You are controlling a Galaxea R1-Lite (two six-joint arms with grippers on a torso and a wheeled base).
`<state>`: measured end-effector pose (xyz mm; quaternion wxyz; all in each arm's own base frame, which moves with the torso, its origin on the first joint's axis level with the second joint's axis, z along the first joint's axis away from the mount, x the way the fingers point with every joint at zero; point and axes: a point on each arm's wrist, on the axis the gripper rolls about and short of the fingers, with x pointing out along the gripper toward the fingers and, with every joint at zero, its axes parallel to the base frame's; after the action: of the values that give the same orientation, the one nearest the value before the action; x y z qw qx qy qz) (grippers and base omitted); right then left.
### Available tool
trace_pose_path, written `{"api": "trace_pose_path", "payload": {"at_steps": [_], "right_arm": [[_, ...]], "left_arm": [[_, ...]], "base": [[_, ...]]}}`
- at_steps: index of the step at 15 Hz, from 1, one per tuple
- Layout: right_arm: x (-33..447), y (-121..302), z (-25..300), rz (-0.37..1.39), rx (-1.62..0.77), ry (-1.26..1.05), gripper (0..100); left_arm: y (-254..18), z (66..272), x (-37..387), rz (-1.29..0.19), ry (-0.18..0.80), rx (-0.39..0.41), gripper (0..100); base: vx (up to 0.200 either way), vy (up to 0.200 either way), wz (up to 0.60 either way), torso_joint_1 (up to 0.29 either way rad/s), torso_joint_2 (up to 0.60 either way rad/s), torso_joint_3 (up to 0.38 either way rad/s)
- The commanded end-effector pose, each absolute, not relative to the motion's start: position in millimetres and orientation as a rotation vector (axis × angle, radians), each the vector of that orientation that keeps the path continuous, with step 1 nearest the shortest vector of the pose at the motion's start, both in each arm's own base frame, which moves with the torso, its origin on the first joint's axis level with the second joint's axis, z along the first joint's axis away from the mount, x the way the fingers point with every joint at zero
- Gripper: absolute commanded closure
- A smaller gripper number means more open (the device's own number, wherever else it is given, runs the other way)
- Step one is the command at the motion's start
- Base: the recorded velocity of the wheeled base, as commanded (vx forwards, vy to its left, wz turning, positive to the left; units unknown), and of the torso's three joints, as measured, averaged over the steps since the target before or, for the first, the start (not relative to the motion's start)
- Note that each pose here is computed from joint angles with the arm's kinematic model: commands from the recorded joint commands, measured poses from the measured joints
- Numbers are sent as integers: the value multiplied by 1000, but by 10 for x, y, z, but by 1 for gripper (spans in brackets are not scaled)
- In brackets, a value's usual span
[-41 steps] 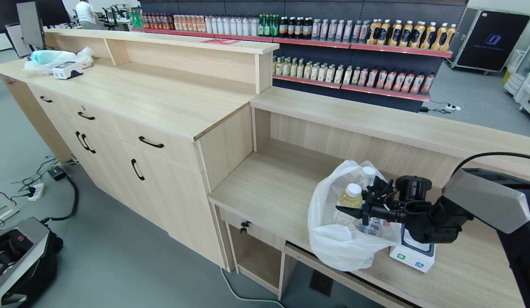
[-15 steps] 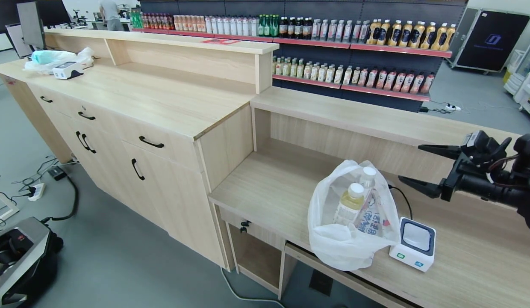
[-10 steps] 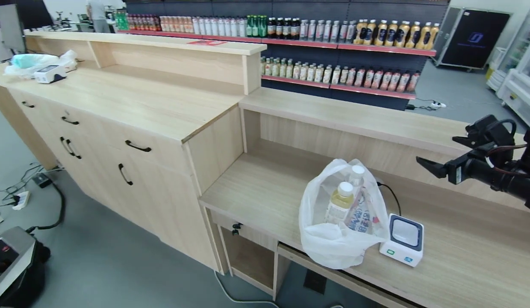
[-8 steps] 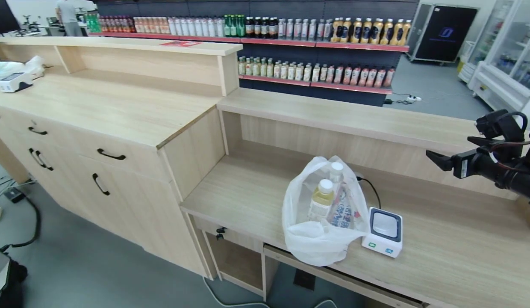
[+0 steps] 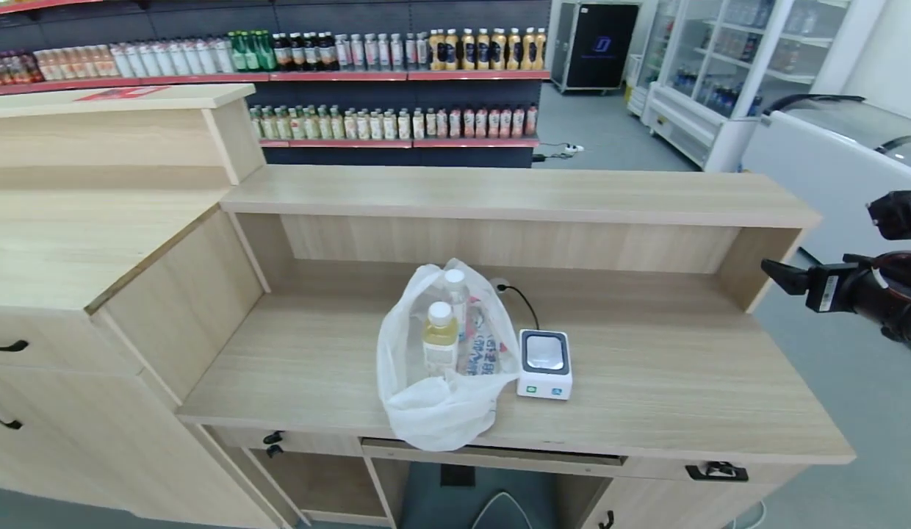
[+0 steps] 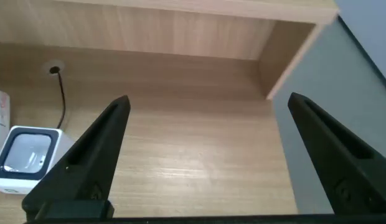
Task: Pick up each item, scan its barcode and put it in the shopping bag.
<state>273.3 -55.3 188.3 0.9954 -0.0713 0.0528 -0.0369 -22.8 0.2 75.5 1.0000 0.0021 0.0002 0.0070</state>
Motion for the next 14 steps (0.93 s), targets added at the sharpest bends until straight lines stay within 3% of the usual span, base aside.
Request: {"api": "trace_pose_path", "payload": {"at_steps": [1, 8, 14], "right_arm": [[2389, -476, 1913, -75, -95, 87, 0], [1010, -124, 1426, -112, -84, 103, 0], [180, -19, 1147, -99, -36, 49, 0]], "left_arm": [[1, 755, -228, 15, 0, 5, 100], [1, 755, -228, 15, 0, 5, 100], [1, 755, -228, 15, 0, 5, 100]], "base": [[0, 0, 0, 0, 0, 0], [0, 0, 0, 0, 0, 0], [0, 0, 0, 0, 0, 0]]}}
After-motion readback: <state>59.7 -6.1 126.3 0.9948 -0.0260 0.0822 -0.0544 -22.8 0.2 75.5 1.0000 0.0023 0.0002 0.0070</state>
